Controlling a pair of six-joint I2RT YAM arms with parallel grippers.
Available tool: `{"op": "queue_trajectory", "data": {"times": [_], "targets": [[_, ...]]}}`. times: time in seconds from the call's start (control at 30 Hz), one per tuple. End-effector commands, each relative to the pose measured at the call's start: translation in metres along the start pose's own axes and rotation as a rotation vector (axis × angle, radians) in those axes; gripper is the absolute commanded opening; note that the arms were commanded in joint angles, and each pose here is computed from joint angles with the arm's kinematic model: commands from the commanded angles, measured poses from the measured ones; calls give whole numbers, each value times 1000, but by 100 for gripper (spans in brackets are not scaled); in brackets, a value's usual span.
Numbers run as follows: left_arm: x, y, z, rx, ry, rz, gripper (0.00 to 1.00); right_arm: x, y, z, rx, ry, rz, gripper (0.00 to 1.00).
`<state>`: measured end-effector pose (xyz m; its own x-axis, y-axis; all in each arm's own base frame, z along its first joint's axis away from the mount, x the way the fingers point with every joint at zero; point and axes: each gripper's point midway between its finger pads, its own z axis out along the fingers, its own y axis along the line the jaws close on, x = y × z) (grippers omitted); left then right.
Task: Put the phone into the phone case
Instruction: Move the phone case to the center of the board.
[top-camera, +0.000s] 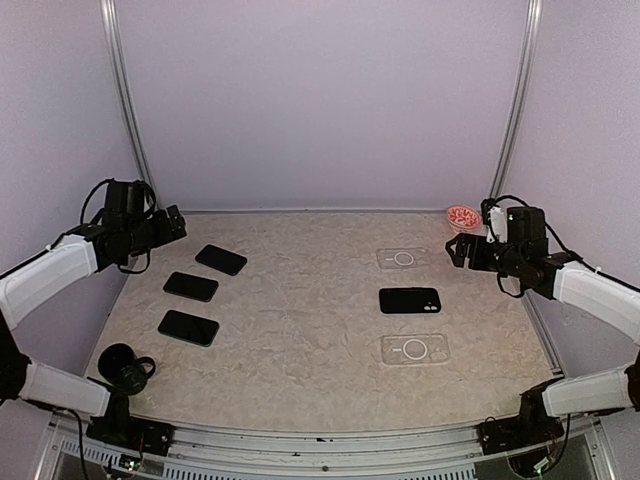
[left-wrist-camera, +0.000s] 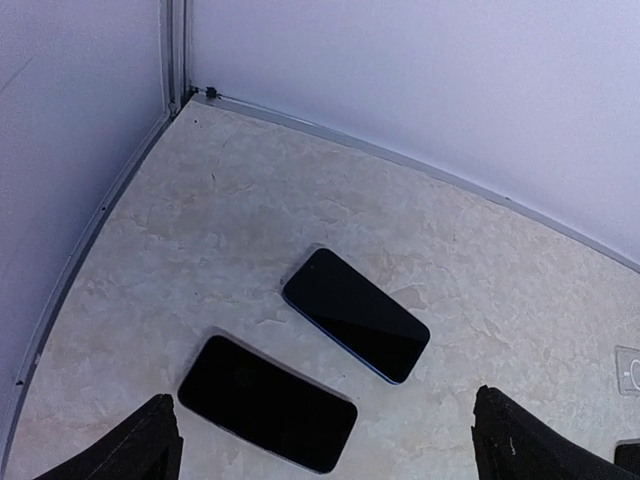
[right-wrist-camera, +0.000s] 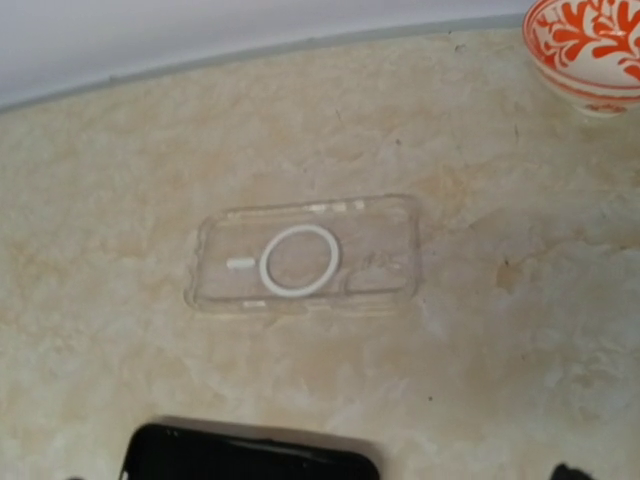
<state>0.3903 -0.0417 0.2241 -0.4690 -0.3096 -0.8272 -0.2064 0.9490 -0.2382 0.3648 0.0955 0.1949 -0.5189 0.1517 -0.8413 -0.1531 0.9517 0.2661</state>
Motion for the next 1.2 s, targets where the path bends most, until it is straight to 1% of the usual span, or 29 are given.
{"op": "queue_trajectory", "data": {"times": [0.0, 0.13, 0.3, 0.47, 0.53, 0.67, 0.83, 1.0, 1.17], "targets": [[14, -11, 10, 20, 85, -113, 99, 4, 1, 2, 42, 20, -51, 99], [19, -23, 19, 40, 108, -162, 99, 11, 2, 3, 40, 38, -65, 99], [21, -33, 38, 7, 167, -213, 99, 16, -4, 2, 68, 40, -73, 100], [36, -55, 57, 24, 225, -193, 99, 29, -10, 11, 90, 78, -54, 99], [41, -63, 60, 33, 231, -177, 99, 36, -11, 16, 91, 104, -37, 99], [48, -66, 70, 12, 249, -156, 99, 49, -11, 26, 79, 144, -6, 99], [64, -71, 83, -8, 312, -140, 99, 62, -6, 36, 42, 189, 21, 99], [69, -86, 80, 28, 307, -117, 99, 71, -2, 46, 16, 226, 46, 99], [70, -85, 83, 14, 310, -102, 99, 82, 1, 57, -9, 271, 72, 99]]}}
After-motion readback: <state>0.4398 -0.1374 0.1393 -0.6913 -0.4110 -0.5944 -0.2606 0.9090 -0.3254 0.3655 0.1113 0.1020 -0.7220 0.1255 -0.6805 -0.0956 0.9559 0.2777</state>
